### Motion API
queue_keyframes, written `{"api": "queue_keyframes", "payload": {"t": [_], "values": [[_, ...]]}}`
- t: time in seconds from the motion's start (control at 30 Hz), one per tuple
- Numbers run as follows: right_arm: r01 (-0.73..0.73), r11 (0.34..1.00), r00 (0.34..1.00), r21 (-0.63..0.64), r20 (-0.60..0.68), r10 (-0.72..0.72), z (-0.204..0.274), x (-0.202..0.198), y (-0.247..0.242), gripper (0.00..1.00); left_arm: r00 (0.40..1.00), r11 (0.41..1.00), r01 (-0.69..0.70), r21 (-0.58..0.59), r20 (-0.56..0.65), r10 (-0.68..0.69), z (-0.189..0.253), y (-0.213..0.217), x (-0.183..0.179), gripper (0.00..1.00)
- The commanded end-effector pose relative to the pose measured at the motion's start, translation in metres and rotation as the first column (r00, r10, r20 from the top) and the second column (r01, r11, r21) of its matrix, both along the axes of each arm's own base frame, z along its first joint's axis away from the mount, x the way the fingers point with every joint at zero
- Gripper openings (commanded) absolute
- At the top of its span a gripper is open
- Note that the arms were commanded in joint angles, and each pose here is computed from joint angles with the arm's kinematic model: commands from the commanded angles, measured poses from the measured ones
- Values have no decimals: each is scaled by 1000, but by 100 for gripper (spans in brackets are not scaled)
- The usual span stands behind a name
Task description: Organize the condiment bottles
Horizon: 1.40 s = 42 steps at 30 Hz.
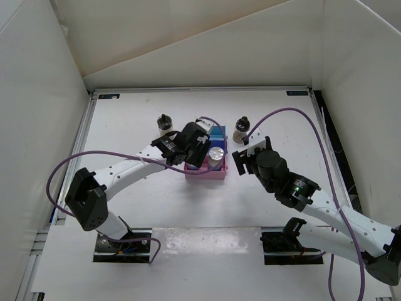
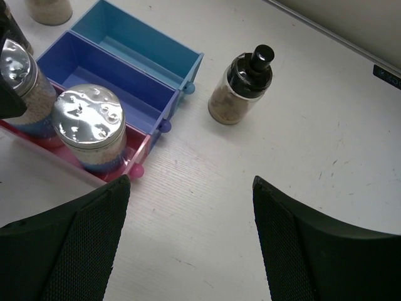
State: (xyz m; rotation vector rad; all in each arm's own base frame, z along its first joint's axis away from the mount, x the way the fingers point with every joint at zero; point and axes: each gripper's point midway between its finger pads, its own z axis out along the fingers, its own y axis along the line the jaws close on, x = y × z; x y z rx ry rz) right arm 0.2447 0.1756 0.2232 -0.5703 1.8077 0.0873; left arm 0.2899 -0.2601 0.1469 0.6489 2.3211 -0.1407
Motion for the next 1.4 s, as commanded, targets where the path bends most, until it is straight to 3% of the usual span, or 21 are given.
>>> {"api": "queue_keyframes", "payload": {"t": [0.0, 0.13, 0.17, 0.27, 0.4, 0.73, 0.9, 1.03, 1.37], "values": [[-5, 999, 1000, 33, 9, 4, 5, 0, 2, 81, 999, 997, -11, -81, 41, 14, 16, -10, 9, 3], [-6, 1000, 1000, 27, 9, 6, 5, 0, 2, 81, 999, 996, -8, -89, 34, 11, 16, -11, 9, 27], [-7, 999, 1000, 32, 12, 7, 5, -1, 3, 81, 999, 996, -5, -87, 31, 8, 14, -11, 8, 43], [-11, 1000, 1000, 28, 11, 10, 5, -2, 3, 81, 1000, 995, -9, -99, 26, 11, 15, -12, 7, 68], [-6, 1000, 1000, 30, 14, 6, 6, -1, 3, 81, 1000, 993, -4, -118, 15, 6, 18, -15, 5, 82], [4, 1000, 1000, 8, -2, -4, 4, 15, 3, 85, 997, 978, 46, -205, 67, -33, 53, -30, 8, 88], [72, 997, 997, 13, 6, -72, 15, 48, -23, 85, 992, 972, 78, -224, 113, -54, 74, -31, 9, 88], [83, 993, 996, 86, -39, -80, 17, 74, -35, 85, 986, 968, 94, -231, 157, -58, 97, -31, 13, 88], [50, 993, 992, 104, -117, -38, -7, 125, -14, 85, 970, 977, 77, -197, 242, -27, 128, -17, 22, 90]]}}
